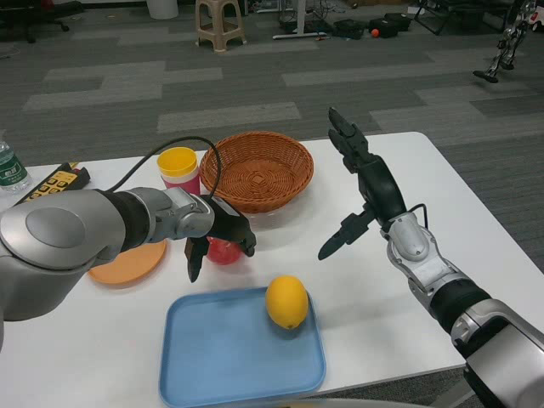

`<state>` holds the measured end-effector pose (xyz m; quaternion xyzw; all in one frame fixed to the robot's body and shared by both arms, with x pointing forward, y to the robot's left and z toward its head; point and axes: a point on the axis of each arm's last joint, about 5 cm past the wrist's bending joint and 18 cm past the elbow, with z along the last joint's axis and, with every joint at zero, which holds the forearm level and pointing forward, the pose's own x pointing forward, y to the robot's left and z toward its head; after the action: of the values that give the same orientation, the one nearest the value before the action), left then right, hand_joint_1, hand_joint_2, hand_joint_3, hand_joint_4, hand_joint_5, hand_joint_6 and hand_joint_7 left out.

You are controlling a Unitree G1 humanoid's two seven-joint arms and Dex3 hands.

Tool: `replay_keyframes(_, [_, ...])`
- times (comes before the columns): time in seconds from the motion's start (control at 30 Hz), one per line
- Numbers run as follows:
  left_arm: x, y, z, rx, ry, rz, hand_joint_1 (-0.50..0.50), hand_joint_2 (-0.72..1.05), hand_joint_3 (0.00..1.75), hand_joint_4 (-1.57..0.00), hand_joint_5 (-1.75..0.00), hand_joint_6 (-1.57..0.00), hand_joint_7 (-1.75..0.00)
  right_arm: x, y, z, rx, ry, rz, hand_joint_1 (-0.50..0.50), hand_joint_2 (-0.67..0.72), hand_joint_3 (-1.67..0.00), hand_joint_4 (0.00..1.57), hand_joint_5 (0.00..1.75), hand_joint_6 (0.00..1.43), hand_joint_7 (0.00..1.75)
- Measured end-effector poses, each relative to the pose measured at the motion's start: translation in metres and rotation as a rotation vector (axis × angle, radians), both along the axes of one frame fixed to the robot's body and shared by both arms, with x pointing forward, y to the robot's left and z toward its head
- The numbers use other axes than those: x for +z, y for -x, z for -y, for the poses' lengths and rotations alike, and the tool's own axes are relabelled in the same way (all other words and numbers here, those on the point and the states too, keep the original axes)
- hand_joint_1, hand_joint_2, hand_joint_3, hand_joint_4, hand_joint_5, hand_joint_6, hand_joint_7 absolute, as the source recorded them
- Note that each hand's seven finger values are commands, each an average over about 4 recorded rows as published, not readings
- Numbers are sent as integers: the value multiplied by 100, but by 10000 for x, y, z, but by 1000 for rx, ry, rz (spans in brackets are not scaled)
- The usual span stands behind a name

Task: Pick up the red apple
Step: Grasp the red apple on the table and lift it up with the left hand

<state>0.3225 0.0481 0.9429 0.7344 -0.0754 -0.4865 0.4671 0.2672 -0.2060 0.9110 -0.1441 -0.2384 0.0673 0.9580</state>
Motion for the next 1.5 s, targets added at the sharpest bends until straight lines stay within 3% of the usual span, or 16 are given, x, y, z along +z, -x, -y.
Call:
replay_keyframes(0.07, [-13,6,-4,3,4,-7,-50,38,7,-44,0,-86,-7,0,0,0,0,0,0,-50,22,-8,0,0,0,7])
replay_keyframes(0.2, [-15,6,-5,4,5,-9,-50,43,9,-29,0,-63,-5,0,0,0,0,0,0,-50,22,-8,0,0,0,7])
replay_keyframes(0.47, [-45,13,-21,11,6,-15,-50,43,2,-8,0,-44,-5,0,0,0,0,0,0,-50,22,-8,0,0,0,7])
replay_keyframes(0.7, [-71,-26,-107,61,-4,4,-50,43,0,0,0,-16,0,-1,0,-1,0,0,0,-50,22,-8,0,0,0,7])
replay_keyframes(1.03, [-77,-81,-196,134,-8,59,-50,38,4,0,0,-10,0,-2,1,-3,1,-1,-1,-50,22,-6,0,2,0,7])
replay_keyframes(1.23, [-147,-80,-254,189,18,66,-50,34,4,0,0,-10,0,-10,3,-17,7,1,-4,-50,22,-8,0,0,0,7])
replay_keyframes(1.5, [-179,-80,-286,191,5,90,-50,43,4,0,0,-18,0,-20,3,-44,12,-7,-6,-50,22,-8,0,0,0,7])
